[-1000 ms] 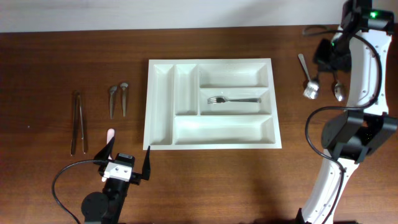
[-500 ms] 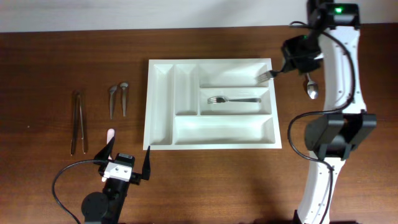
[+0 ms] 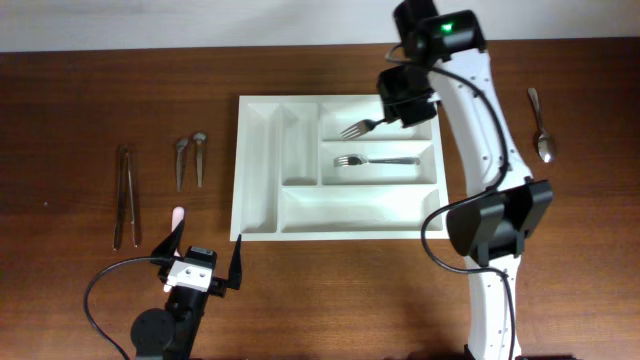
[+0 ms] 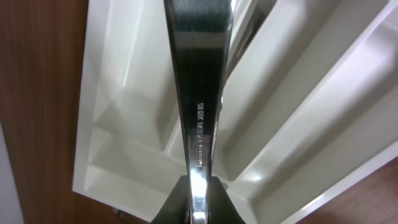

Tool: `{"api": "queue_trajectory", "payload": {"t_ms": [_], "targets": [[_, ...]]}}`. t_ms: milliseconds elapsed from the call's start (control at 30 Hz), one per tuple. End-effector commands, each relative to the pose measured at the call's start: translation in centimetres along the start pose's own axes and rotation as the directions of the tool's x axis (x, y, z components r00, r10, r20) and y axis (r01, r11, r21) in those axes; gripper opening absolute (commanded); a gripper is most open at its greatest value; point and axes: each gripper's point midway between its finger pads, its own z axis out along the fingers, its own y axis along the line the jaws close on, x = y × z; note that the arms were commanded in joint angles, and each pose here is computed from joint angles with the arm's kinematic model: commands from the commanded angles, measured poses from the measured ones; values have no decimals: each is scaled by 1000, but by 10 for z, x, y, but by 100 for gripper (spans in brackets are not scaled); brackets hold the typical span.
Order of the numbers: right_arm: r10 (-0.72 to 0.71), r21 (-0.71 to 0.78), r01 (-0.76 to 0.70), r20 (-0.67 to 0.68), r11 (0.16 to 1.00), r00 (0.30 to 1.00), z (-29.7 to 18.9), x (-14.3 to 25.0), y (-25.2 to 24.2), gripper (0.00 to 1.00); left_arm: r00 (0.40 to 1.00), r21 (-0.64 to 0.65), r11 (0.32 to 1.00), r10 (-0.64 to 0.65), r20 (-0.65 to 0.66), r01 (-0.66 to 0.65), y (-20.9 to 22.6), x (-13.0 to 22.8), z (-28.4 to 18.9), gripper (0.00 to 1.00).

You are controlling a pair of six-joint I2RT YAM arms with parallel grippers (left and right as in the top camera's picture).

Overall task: Pack container
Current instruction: 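Lift the second fork and carry it over the tray, then lower the fork into the middle compartment and open the right gripper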

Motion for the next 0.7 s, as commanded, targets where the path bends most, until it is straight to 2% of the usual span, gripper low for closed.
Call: {"api": "queue_trajectory", "payload": {"t_ms": [0,167,367,433,500,667], "targets": [[65,41,-66,26,997,998,17,5,-2,7,1000,4,1000,-5,0,5,-1,1,0,99],[244,57,-245,26,968,969,30,9,-1,8,1000,4,1000,-5,0,5,-1,1,0,99],[379,46,-381,36,924,925,46,5,7,4,1000,4,1000,-5,0,5,-1,1,0,99],[398,55,-400,43,915,916,52,4,6,4,1000,4,1000,-5,0,5,-1,1,0,99],[400,66,-404,64,912,914,57,0,3,9,1000,4,1000,-5,0,5,-1,1,0,99],[413,98,-423,112,901,904,68,-6,-6,9,1000,4,1000,-5,0,5,-1,1,0,99]]}}
